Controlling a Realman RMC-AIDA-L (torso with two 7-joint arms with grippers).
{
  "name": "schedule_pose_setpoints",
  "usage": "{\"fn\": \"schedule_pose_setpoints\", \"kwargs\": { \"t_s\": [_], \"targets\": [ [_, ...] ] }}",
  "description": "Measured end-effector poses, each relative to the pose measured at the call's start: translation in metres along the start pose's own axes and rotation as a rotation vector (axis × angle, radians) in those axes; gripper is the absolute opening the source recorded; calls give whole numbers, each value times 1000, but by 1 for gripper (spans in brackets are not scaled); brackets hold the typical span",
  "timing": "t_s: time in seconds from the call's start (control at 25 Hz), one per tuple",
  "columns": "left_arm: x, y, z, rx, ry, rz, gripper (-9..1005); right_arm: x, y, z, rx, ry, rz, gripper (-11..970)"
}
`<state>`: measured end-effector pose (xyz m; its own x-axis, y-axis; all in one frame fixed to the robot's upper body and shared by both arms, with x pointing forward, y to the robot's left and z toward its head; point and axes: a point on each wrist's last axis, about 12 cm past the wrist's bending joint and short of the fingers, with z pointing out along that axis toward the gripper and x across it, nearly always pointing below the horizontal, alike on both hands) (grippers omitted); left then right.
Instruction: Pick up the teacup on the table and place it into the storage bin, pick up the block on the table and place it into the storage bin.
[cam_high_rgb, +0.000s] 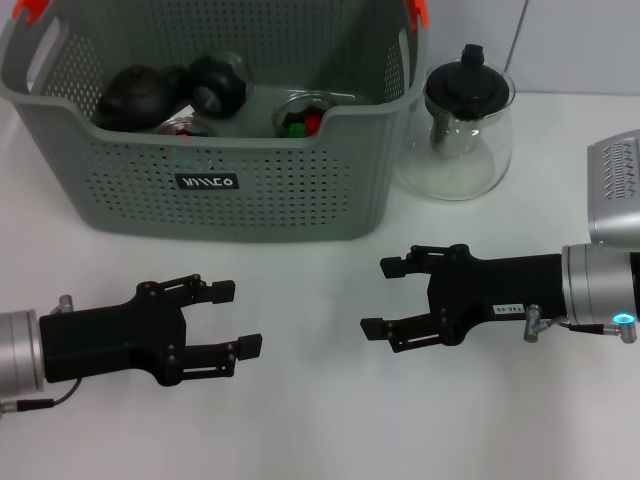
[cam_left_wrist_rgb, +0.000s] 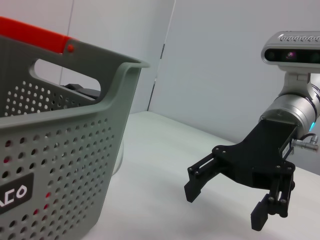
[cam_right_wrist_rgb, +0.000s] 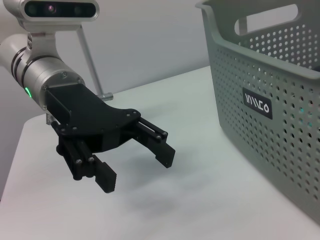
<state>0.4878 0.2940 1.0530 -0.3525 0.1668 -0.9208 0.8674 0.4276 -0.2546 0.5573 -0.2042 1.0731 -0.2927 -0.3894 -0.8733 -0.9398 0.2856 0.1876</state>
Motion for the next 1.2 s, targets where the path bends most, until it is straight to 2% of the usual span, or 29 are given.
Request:
{"fn": "schedule_pose_setpoints", "kwargs": {
  "t_s": [1.2],
  "targets": [
    [0,-1,1,2,-2,2,829,0,0,0,-2,2,-1,942]
  ]
}}
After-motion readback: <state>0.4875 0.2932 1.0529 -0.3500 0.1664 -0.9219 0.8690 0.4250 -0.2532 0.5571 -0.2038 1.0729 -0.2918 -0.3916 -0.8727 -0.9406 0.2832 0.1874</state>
